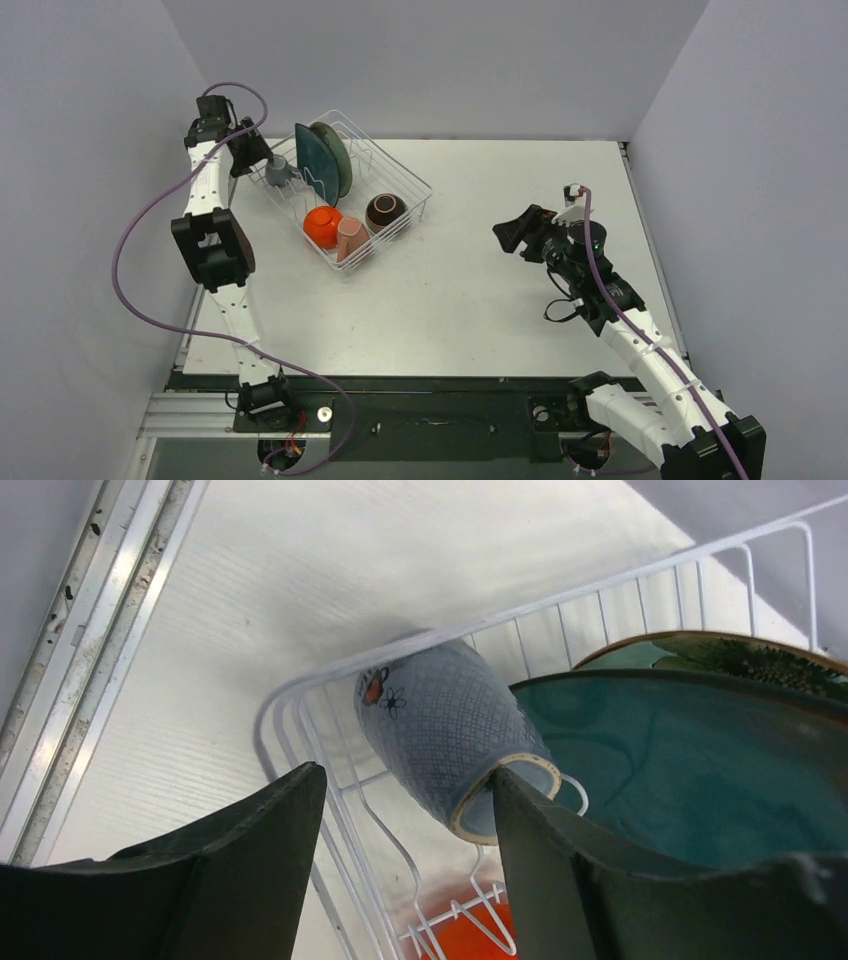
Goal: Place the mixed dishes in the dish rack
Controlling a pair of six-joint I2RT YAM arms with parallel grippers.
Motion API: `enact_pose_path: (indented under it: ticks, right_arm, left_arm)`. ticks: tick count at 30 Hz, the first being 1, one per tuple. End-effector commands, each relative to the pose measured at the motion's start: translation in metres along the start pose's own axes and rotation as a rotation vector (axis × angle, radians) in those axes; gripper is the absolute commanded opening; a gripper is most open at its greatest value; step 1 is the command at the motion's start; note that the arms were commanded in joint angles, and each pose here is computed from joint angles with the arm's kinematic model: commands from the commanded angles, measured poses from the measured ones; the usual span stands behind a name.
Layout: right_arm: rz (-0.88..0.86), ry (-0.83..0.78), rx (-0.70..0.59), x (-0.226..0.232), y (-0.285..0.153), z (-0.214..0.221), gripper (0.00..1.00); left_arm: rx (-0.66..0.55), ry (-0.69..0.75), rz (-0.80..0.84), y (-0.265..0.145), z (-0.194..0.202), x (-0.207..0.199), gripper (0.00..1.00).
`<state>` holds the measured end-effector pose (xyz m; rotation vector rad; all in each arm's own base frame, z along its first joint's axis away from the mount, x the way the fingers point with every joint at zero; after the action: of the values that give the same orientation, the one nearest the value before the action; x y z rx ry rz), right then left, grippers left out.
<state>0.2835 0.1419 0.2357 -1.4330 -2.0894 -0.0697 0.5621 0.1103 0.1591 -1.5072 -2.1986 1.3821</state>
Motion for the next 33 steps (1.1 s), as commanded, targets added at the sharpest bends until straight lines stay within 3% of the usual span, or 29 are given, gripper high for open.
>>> enact_pose_path:
  ticks: [1, 10, 14, 20, 33]
  right_arm:
    - [-0.036, 0.004, -0.041, 0.006, 0.001, -0.009, 0.69]
    - [-0.036, 0.006, -0.042, 0.006, 0.001, -0.009, 0.69]
    - [-0.039, 0.009, -0.04, 0.007, 0.001, -0.009, 0.69]
    - [-0.034, 0.011, -0.03, 0.006, 0.002, -0.007, 0.69]
    - [-0.03, 0.007, -0.025, 0.007, 0.002, -0.01, 0.69]
  left_arm:
    - [-0.106, 0.12, 0.004, -0.028, -0.02, -0.014, 0.62]
    - [-0.183, 0.27, 0.094, -0.05, -0.022, -0.042, 0.78]
    - [-0.222, 0.41, 0.115, -0.066, -0.027, -0.049, 0.86]
    - [-0.291, 0.656, -0.026, -0.073, -0.022, -0.058, 0.91]
    - [-0.176, 0.679, -0.078, -0.035, 0.01, -0.049, 0.93]
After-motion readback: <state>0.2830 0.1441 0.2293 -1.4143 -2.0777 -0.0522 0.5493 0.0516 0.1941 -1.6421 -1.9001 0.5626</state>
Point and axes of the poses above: each gripper's point midway between its finger pads, its own y axis out along the fingers, its own x axis along the line the jaws close on, z = x × y, the point moved 2 cm from there along -y, back along the fingers, and after that the axes turned 4 degrees about -y, right-handed, at the moved point
